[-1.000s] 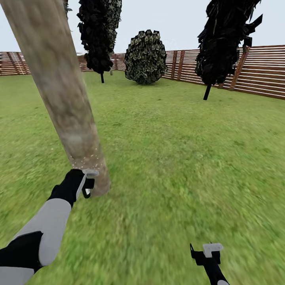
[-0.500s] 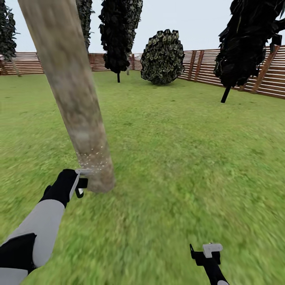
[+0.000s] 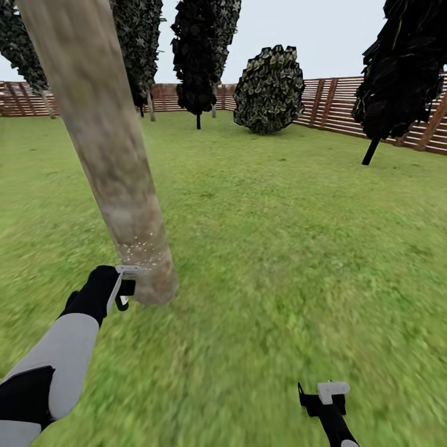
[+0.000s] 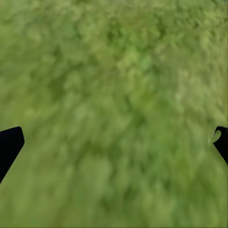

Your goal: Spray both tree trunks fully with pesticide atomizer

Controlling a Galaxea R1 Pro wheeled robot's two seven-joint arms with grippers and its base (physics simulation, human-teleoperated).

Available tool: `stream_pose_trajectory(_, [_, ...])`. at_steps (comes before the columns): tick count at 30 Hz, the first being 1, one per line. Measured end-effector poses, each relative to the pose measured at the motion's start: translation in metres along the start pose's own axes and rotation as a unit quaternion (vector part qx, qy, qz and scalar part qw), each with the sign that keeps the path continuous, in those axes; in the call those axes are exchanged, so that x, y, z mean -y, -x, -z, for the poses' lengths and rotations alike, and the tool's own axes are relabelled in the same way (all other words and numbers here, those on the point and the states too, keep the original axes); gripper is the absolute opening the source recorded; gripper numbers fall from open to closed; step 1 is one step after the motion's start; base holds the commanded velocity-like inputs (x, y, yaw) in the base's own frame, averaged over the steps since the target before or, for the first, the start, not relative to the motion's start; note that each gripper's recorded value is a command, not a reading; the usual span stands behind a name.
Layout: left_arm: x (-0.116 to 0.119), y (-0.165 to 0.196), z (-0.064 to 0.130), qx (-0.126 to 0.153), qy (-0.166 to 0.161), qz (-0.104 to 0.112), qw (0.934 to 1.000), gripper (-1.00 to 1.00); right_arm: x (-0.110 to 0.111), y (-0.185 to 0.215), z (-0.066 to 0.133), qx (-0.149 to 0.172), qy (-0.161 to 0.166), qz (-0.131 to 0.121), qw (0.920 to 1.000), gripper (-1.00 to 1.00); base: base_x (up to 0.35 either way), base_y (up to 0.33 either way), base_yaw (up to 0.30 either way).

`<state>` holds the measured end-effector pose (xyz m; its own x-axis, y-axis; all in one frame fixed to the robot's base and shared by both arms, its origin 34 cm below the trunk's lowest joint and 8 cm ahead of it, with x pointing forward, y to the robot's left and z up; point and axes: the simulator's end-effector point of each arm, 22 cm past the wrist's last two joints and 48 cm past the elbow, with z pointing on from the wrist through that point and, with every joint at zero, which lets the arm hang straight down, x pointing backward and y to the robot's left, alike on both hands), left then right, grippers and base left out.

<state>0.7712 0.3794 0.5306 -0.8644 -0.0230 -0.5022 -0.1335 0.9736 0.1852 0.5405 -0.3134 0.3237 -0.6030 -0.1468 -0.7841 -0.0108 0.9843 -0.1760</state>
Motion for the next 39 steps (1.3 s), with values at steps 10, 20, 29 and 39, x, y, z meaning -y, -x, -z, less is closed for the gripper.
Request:
stream_pose_trajectory(10, [0.003, -0.023, -0.008, -0.016, 0.000, -0.004, 0.9999, -1.00, 0.000, -0.001, 0.000, -0.001, 0.000, 0.000, 1.0000, 1.00, 0.104, -0.270, 0.105])
stream_pose_trajectory(20, [0.000, -0.027, -0.010, -0.019, 0.002, -0.004, 0.9998, -1.00, 0.000, -0.001, 0.000, -0.001, 0.000, 0.000, 1.0000, 1.00, 0.011, -0.274, 0.000])
stream_pose_trajectory(29, [-0.018, -0.047, -0.017, -0.033, 0.014, -0.004, 0.9994, -1.00, 0.000, 0.000, 0.000, 0.000, 0.000, 0.000, 1.0000, 1.00, 0.105, -0.274, 0.024])
stream_pose_trajectory(39, [-0.018, -0.058, -0.020, -0.040, 0.014, -0.006, 0.9991, -1.00, 0.000, -0.001, 0.000, -0.001, 0.000, 0.000, 1.0000, 1.00, 0.122, -0.274, 0.258])
